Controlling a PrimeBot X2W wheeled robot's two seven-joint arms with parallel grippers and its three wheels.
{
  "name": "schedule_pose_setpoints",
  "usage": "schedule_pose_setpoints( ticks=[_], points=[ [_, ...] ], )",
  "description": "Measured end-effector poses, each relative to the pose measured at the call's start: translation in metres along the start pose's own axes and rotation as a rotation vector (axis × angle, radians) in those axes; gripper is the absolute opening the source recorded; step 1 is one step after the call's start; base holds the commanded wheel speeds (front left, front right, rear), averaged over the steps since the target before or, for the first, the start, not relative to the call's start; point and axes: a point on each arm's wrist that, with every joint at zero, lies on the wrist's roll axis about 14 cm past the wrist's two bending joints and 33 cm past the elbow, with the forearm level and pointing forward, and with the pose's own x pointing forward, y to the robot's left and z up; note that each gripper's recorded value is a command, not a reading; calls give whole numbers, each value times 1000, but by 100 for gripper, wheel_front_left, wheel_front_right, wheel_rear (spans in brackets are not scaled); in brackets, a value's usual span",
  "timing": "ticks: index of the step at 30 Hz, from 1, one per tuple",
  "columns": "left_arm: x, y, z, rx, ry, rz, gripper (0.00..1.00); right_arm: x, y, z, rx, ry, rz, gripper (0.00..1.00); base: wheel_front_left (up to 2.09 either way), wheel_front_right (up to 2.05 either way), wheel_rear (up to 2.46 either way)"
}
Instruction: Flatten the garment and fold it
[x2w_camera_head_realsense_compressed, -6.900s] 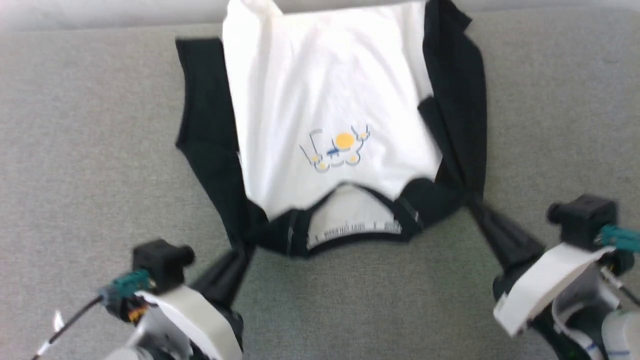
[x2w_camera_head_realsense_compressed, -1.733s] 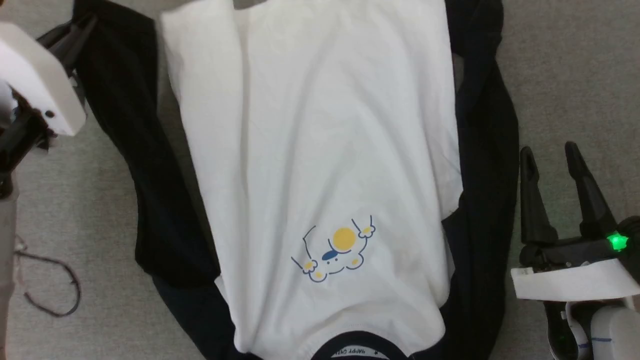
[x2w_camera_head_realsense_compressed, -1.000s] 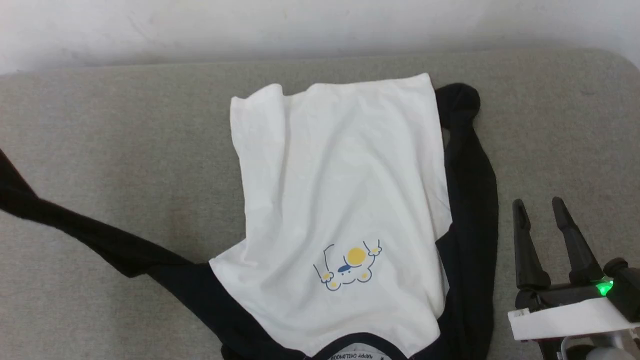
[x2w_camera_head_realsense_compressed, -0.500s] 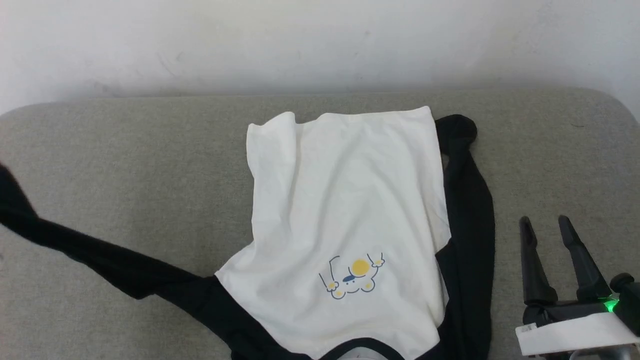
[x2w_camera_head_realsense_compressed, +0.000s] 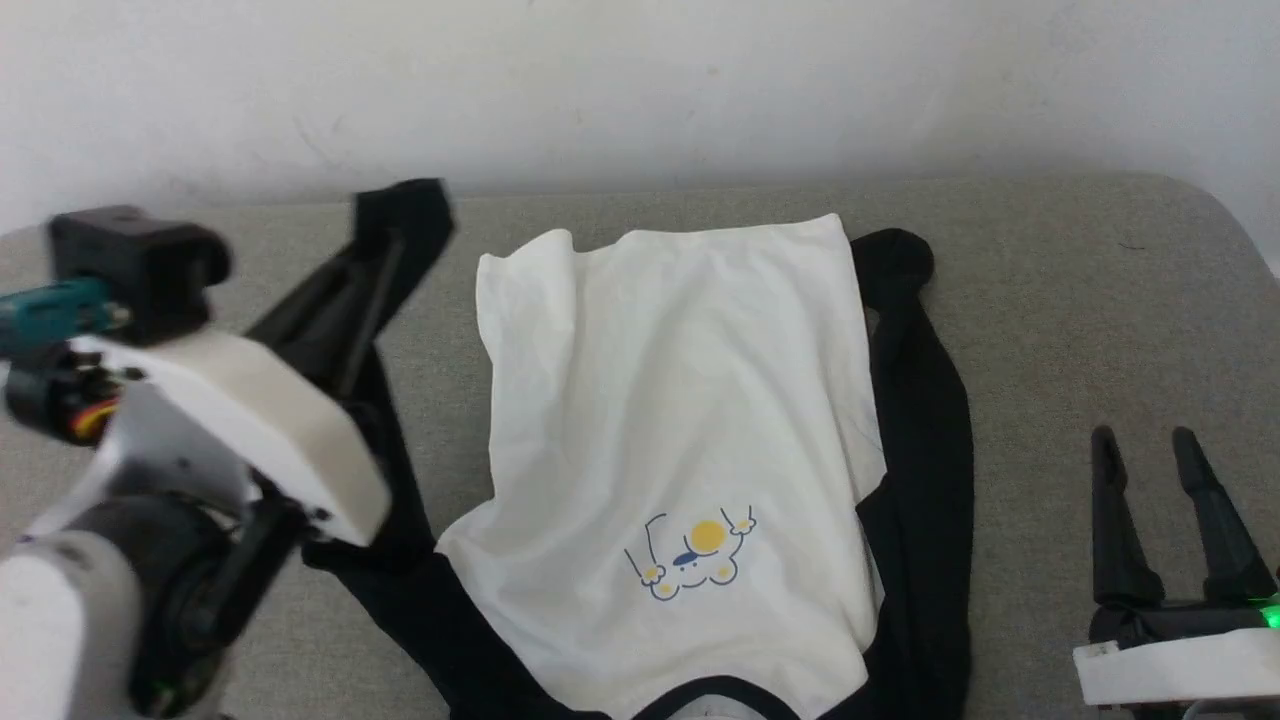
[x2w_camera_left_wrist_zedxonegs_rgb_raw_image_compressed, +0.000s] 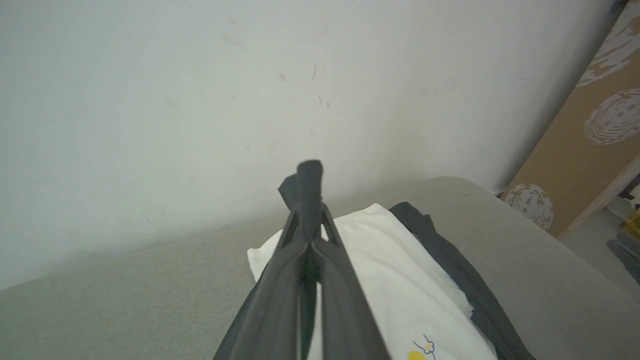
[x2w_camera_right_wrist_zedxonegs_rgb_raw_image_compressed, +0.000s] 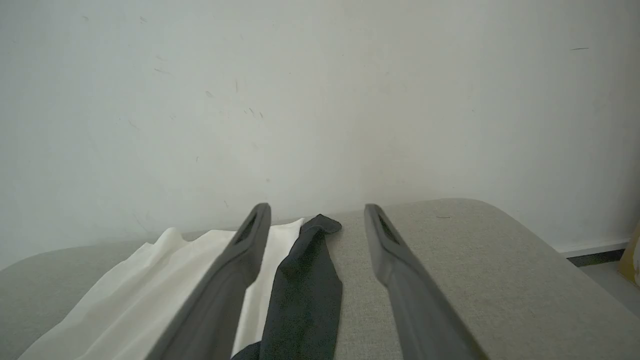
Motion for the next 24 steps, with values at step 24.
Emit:
schedule_pose_setpoints(
  ticks=[24],
  points=[
    [29,-244,-220,91,415,-631,0,20,-46,0,-72,-12,-124,100,0,0,0]
  ],
)
